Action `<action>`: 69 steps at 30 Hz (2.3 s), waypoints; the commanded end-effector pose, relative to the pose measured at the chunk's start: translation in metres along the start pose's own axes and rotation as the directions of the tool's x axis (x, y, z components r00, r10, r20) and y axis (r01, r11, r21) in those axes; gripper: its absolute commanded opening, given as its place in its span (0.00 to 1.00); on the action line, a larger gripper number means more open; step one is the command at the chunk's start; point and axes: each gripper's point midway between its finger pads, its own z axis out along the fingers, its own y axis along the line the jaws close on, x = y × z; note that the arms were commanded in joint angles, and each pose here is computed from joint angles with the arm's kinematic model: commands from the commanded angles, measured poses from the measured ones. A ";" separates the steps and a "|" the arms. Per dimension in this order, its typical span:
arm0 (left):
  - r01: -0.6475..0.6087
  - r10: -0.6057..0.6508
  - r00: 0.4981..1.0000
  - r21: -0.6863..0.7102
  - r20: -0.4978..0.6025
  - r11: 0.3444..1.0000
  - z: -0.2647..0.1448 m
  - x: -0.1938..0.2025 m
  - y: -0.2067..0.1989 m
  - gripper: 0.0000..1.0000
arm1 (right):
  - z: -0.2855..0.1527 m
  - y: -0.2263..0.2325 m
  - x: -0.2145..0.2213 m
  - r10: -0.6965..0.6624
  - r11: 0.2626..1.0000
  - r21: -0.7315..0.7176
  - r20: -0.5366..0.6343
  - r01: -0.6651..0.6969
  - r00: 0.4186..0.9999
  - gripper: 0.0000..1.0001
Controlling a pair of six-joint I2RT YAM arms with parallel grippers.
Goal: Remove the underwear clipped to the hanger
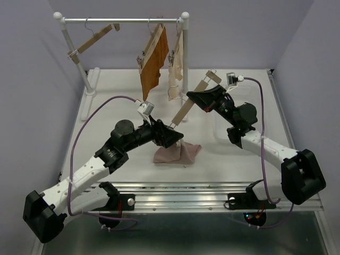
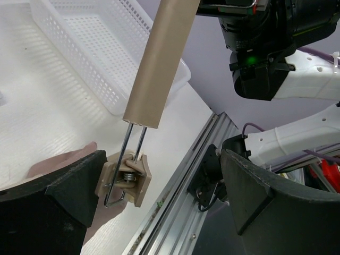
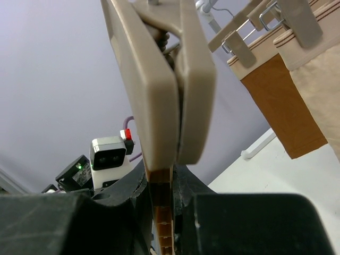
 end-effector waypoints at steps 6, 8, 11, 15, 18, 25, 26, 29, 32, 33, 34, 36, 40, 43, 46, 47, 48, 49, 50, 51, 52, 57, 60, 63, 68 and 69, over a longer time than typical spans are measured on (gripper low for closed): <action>-0.049 0.046 0.998 0.070 0.049 0.996 -0.006 -0.011 -0.015 0.92 | 0.017 0.006 -0.016 -0.051 0.998 -0.048 -0.003 0.050 0.999 0.01; -0.052 0.049 0.997 0.050 0.058 0.997 -0.006 -0.014 -0.013 0.85 | 0.019 -0.001 -0.012 -0.039 0.999 -0.032 -0.018 0.039 0.999 0.01; -0.055 0.052 0.996 0.044 0.066 0.997 -0.009 -0.014 -0.012 0.78 | 0.017 -0.012 -0.014 -0.023 1.000 0.008 -0.007 0.023 1.000 0.01; -0.056 0.054 0.996 0.029 0.068 0.998 -0.012 -0.014 -0.010 0.66 | 0.018 -0.019 -0.013 -0.026 0.999 0.036 -0.011 0.027 1.000 0.01; -0.057 0.056 0.995 0.014 0.080 0.998 -0.013 -0.017 -0.008 0.50 | 0.018 -0.021 -0.009 -0.028 0.999 0.038 -0.028 0.030 0.999 0.01; -0.083 0.080 0.994 0.033 0.078 0.996 -0.011 -0.017 -0.009 0.00 | 0.018 -0.023 0.003 -0.039 0.999 0.015 -0.094 0.041 0.995 0.01; -0.090 0.086 0.993 0.049 0.083 0.995 -0.011 -0.018 -0.012 0.00 | 0.018 -0.022 0.004 -0.040 0.999 0.008 -0.103 0.041 0.994 0.01; -0.099 0.094 0.990 0.047 0.106 0.994 -0.013 -0.020 -0.011 0.00 | 0.017 -0.022 0.005 -0.069 0.998 0.000 -0.110 0.069 0.992 0.01; -0.102 0.096 0.988 0.041 0.117 0.994 -0.014 -0.023 -0.012 0.00 | 0.018 -0.023 0.004 -0.078 0.997 0.009 -0.111 0.080 0.991 0.01; -0.110 0.107 0.989 0.027 0.106 0.994 -0.013 -0.023 -0.010 0.00 | 0.019 -0.023 0.004 -0.091 0.996 0.003 -0.116 0.092 0.989 0.01; -0.105 0.104 0.989 0.010 0.105 0.994 -0.013 -0.026 -0.009 0.00 | 0.019 -0.023 0.004 -0.092 0.996 0.003 -0.120 0.094 0.989 0.01; -0.136 0.139 0.985 -0.033 0.106 0.990 -0.014 -0.034 -0.006 0.00 | 0.023 -0.020 0.004 -0.107 0.994 -0.023 -0.136 0.105 0.985 0.01; -0.194 0.203 0.975 -0.101 0.086 0.976 -0.017 -0.046 -0.003 0.00 | 0.028 -0.018 0.003 -0.125 0.992 -0.042 -0.140 0.121 0.982 0.01; -0.218 0.229 0.972 -0.162 0.048 0.962 -0.018 -0.049 0.005 0.00 | 0.028 -0.018 0.005 -0.141 0.989 -0.059 -0.143 0.134 0.980 0.01; -0.252 0.264 0.964 -0.210 0.031 0.945 -0.020 -0.060 0.007 0.00 | 0.027 -0.009 0.005 -0.169 0.981 -0.114 -0.138 0.154 0.976 0.01; -0.258 0.268 0.963 -0.218 0.017 0.941 -0.021 -0.059 0.008 0.00 | 0.027 -0.009 0.006 -0.172 0.980 -0.121 -0.142 0.155 0.975 0.01; -0.272 0.283 0.959 -0.218 0.020 0.937 -0.022 -0.065 0.005 0.00 | 0.027 -0.011 0.006 -0.164 0.982 -0.114 -0.144 0.148 0.976 0.01; -0.279 0.292 0.956 -0.225 0.025 0.933 -0.023 -0.068 0.004 0.00 | 0.029 -0.012 0.007 -0.166 0.982 -0.116 -0.148 0.150 0.975 0.01; -0.288 0.304 0.952 -0.228 0.038 0.930 -0.024 -0.075 0.001 0.00 | 0.029 -0.011 0.007 -0.168 0.981 -0.121 -0.150 0.151 0.974 0.01; -0.302 0.317 0.948 -0.234 0.026 0.924 -0.026 -0.075 0.001 0.00 | 0.029 -0.011 0.007 -0.167 0.981 -0.122 -0.153 0.149 0.974 0.01; -0.302 0.318 0.948 -0.247 0.026 0.921 -0.027 -0.077 0.002 0.00 | 0.030 -0.011 0.008 -0.170 0.980 -0.126 -0.155 0.151 0.973 0.01; -0.337 0.362 0.932 -0.312 0.024 0.888 -0.038 -0.094 0.002 0.00 | 0.031 -0.010 0.006 -0.182 0.977 -0.137 -0.147 0.162 0.972 0.01; -0.353 0.386 0.922 -0.339 0.033 0.872 -0.042 -0.102 0.002 0.00 | 0.031 -0.008 0.007 -0.191 0.974 -0.155 -0.155 0.167 0.969 0.01; -0.361 0.399 0.915 -0.325 0.056 0.874 -0.041 -0.108 -0.003 0.00 | 0.031 -0.002 0.006 -0.196 0.971 -0.171 -0.153 0.169 0.969 0.01; -0.348 0.383 0.922 -0.329 0.048 0.878 -0.041 -0.106 -0.002 0.00 | 0.026 -0.001 0.007 -0.198 0.972 -0.161 -0.149 0.174 0.969 0.01; -0.345 0.381 0.923 -0.328 0.052 0.879 -0.042 -0.105 -0.002 0.00 | 0.025 -0.002 0.006 -0.200 0.972 -0.154 -0.144 0.178 0.969 0.01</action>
